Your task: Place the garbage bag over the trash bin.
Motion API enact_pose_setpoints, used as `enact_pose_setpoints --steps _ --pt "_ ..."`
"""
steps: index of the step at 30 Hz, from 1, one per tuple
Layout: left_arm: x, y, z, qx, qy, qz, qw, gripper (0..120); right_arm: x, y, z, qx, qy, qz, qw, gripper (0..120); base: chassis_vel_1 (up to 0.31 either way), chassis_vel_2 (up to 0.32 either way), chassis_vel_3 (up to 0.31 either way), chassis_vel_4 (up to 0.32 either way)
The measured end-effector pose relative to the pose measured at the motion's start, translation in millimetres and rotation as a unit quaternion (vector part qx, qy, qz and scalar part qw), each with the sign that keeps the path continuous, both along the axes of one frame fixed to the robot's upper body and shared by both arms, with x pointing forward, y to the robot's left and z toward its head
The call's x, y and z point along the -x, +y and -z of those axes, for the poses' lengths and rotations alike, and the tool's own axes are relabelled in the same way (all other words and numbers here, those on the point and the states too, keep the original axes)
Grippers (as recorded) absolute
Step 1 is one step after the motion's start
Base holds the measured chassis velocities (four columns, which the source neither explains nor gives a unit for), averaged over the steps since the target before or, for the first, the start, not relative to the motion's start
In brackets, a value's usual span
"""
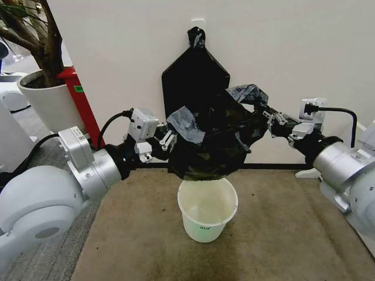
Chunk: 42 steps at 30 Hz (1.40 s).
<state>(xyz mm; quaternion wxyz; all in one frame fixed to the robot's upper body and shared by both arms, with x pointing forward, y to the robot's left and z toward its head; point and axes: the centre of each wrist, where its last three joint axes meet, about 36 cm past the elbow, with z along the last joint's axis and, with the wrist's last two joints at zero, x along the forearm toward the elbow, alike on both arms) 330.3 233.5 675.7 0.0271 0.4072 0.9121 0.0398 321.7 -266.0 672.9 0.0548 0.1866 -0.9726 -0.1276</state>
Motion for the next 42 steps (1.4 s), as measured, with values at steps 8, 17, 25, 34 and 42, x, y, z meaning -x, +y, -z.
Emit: enact_pose_setpoints --steps 8,17,25,34,42 --pt "-23.6 -4.9 18.9 -0.001 0.031 0.036 0.9989 0 2.5 8.1 27.1 -0.011 0.041 -0.004 0.999 0 0.0 0.0 0.0 0.0" --pt "-76.4 -67.7 -1.4 0.005 0.01 0.112 0.9936 0 3.9 1.8 26.5 -0.012 0.044 0.01 0.999 0 0.0 0.0 0.0 0.0" --pt "-88.1 -86.0 -2.6 0.007 0.014 0.111 0.9937 0 6.3 -2.6 31.5 -0.02 0.054 0.022 0.998 0 0.0 0.0 0.0 0.0" --pt "-79.3 -55.3 21.8 0.018 0.034 0.067 0.997 0 8.0 -3.5 36.7 -0.013 0.058 0.033 0.998 0 0.0 0.0 0.0 0.0" --pt "-96.5 -61.1 53.0 0.029 0.046 0.081 0.9953 0 7.1 -0.7 36.3 -0.011 0.055 0.027 0.998 0 0.0 0.0 0.0 0.0"
